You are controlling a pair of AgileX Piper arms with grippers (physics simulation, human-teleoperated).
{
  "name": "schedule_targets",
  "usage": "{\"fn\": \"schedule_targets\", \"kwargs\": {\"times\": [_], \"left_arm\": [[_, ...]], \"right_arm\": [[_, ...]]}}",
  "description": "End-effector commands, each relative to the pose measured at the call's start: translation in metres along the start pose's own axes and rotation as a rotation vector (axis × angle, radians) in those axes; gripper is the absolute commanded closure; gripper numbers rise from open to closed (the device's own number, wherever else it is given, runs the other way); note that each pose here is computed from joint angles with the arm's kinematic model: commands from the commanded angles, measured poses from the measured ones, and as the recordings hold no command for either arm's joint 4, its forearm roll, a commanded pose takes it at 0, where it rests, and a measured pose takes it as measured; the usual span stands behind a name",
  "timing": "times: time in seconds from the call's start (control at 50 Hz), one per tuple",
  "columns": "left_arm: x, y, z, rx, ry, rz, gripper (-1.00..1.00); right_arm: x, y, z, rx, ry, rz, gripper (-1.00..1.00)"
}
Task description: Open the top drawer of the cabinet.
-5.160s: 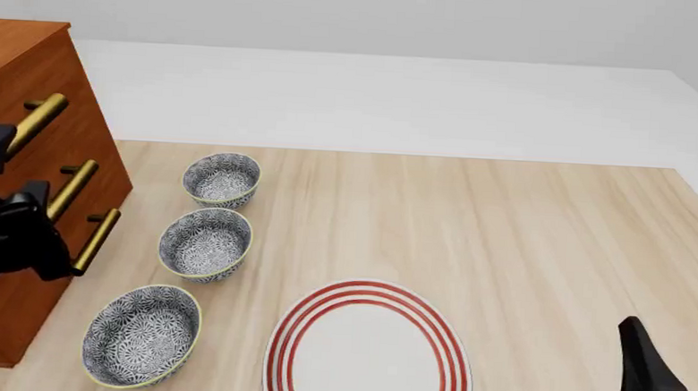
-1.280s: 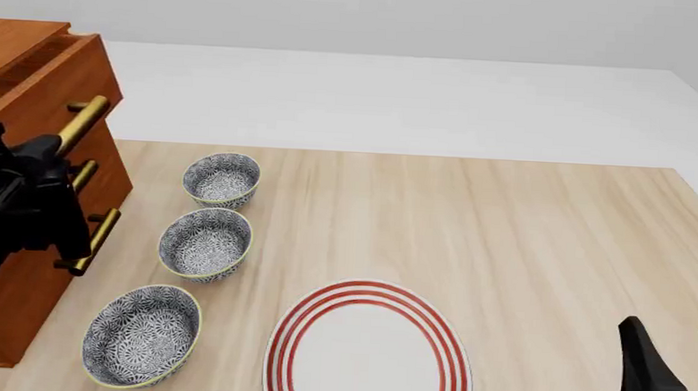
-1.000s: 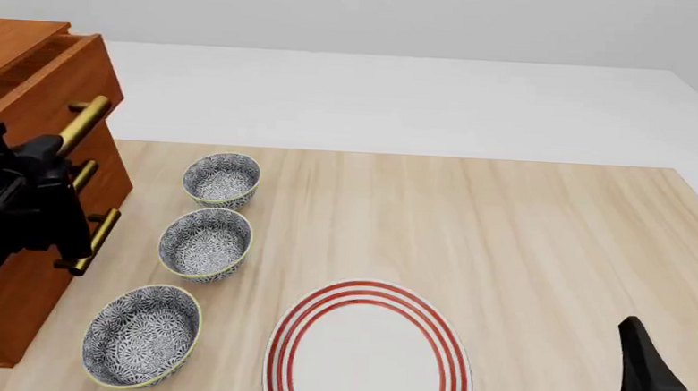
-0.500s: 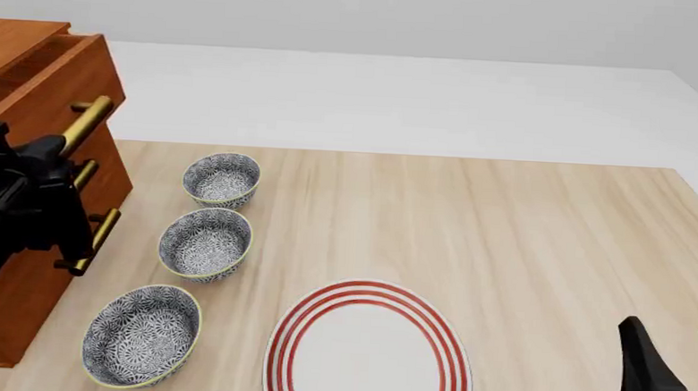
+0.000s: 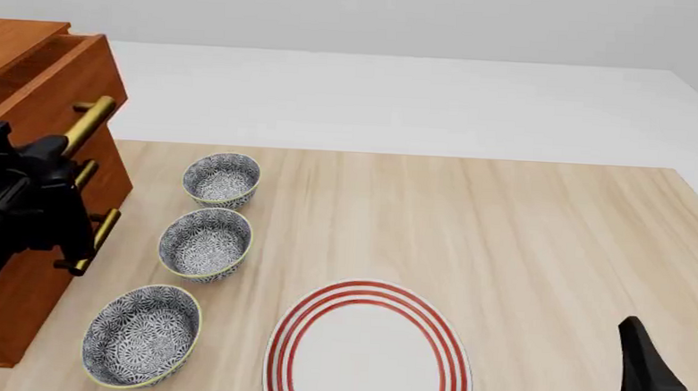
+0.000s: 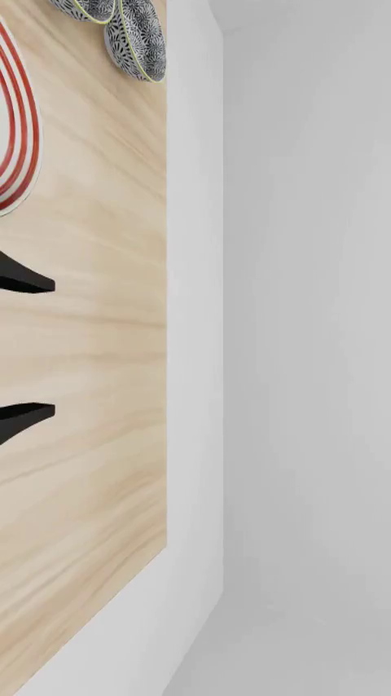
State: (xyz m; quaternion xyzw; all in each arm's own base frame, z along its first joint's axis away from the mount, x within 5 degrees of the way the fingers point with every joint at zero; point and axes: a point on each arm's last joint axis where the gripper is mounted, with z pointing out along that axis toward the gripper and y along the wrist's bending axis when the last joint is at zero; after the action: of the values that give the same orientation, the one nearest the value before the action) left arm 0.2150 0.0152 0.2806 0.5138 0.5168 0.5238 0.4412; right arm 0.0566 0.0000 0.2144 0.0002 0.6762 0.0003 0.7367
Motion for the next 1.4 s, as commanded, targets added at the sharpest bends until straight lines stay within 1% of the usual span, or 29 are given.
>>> {"fn": "schedule_targets", "kwargs": {"times": [0.02, 0.2, 0.24, 0.36, 0.38, 0.4, 0.6, 0.68, 0.7, 0.8, 0.82, 0.86, 0.9, 0.98, 1.02, 1.08, 1.1, 1.14, 1.16, 1.18, 1.2, 1.24, 1.28, 1.3, 1.32, 1.34, 1.36, 1.38, 1.4], "left_arm": [[-0.001, 0.026, -0.003, -0.132, -0.018, 0.069, 1.00], [-0.002, 0.026, -0.003, -0.133, -0.021, 0.069, 1.00], [-0.002, 0.023, -0.003, -0.126, -0.021, 0.075, 1.00], [-0.003, 0.025, -0.004, -0.131, -0.025, 0.078, 1.00], [-0.004, 0.025, -0.004, -0.143, -0.028, 0.083, 1.00], [-0.004, 0.025, -0.004, -0.139, -0.028, 0.082, -1.00], [0.000, 0.033, -0.022, -0.158, -0.015, 0.088, -1.00], [0.000, 0.033, -0.039, -0.157, -0.017, 0.093, -1.00], [0.000, 0.029, -0.044, -0.155, -0.013, 0.110, -1.00], [0.001, 0.031, -0.064, -0.158, -0.016, 0.095, -1.00], [0.001, 0.030, -0.075, -0.150, -0.017, 0.086, -1.00], [0.001, 0.033, -0.081, -0.164, -0.019, 0.077, -1.00], [0.002, 0.034, -0.094, -0.164, -0.021, 0.069, -1.00], [0.002, 0.035, -0.102, -0.158, -0.021, 0.061, -1.00], [0.003, 0.038, -0.107, -0.169, -0.019, 0.060, -1.00], [0.004, 0.051, -0.113, -0.195, -0.022, 0.021, -1.00], [0.004, 0.051, -0.114, -0.195, -0.022, 0.022, -1.00], [0.004, 0.064, -0.118, -0.214, -0.034, -0.031, -1.00], [0.004, 0.067, -0.120, -0.219, -0.044, -0.044, -1.00], [0.004, 0.079, -0.122, -0.245, -0.050, -0.089, -1.00], [0.004, 0.084, -0.125, -0.247, -0.060, -0.111, -1.00], [0.004, 0.086, -0.125, -0.252, -0.063, -0.121, -1.00], [0.005, 0.096, -0.127, -0.269, -0.071, -0.166, -1.00], [0.004, 0.095, -0.128, -0.273, -0.078, -0.161, -1.00], [0.005, 0.101, -0.128, -0.283, -0.080, -0.190, -1.00], [0.005, 0.104, -0.129, -0.282, -0.082, -0.202, -1.00], [0.006, 0.112, -0.131, -0.283, -0.087, -0.245, -1.00], [0.006, 0.113, -0.132, -0.287, -0.093, -0.246, -1.00], [0.007, 0.117, -0.132, -0.287, -0.087, -0.266, -1.00]], "right_arm": [[0.000, 0.000, 0.000, 0.000, 0.000, 0.000, -1.00], [0.000, 0.000, 0.000, 0.000, 0.000, 0.000, -1.00], [0.000, 0.000, 0.000, 0.000, 0.000, 0.000, -1.00], [0.000, 0.000, 0.000, 0.000, 0.000, 0.000, -1.00], [0.000, 0.000, 0.000, 0.000, 0.000, 0.000, -1.00], [0.000, 0.000, 0.000, 0.000, 0.000, 0.000, -1.00], [0.000, 0.000, 0.000, 0.000, 0.000, 0.000, -1.00], [0.000, 0.000, 0.000, 0.000, 0.000, 0.000, -1.00], [0.000, 0.000, 0.000, 0.000, 0.000, 0.000, -1.00], [0.000, 0.000, 0.000, 0.000, 0.000, 0.000, -1.00], [0.000, 0.000, 0.000, 0.000, 0.000, 0.000, -1.00], [0.000, 0.000, 0.000, 0.000, 0.000, 0.000, -1.00], [0.000, 0.000, 0.000, 0.000, 0.000, 0.000, -1.00], [0.000, 0.000, 0.000, 0.000, 0.000, 0.000, -1.00], [0.000, 0.000, 0.000, 0.000, 0.000, 0.000, -1.00], [0.000, 0.000, 0.000, 0.000, 0.000, 0.000, -1.00], [0.000, 0.000, 0.000, 0.000, 0.000, 0.000, -1.00], [0.000, 0.000, 0.000, 0.000, 0.000, 0.000, -1.00], [0.000, 0.000, 0.000, 0.000, 0.000, 0.000, -1.00], [0.000, 0.000, 0.000, 0.000, 0.000, 0.000, -1.00], [0.000, 0.000, 0.000, 0.000, 0.000, 0.000, -1.00], [0.000, 0.000, 0.000, 0.000, 0.000, 0.000, -1.00], [0.000, 0.000, 0.000, 0.000, 0.000, 0.000, -1.00], [0.000, 0.000, 0.000, 0.000, 0.000, 0.000, -1.00], [0.000, 0.000, 0.000, 0.000, 0.000, 0.000, -1.00], [0.000, 0.000, 0.000, 0.000, 0.000, 0.000, -1.00], [0.000, 0.000, 0.000, 0.000, 0.000, 0.000, -1.00], [0.000, 0.000, 0.000, 0.000, 0.000, 0.000, -1.00], [0.000, 0.000, 0.000, 0.000, 0.000, 0.000, -1.00]]}}
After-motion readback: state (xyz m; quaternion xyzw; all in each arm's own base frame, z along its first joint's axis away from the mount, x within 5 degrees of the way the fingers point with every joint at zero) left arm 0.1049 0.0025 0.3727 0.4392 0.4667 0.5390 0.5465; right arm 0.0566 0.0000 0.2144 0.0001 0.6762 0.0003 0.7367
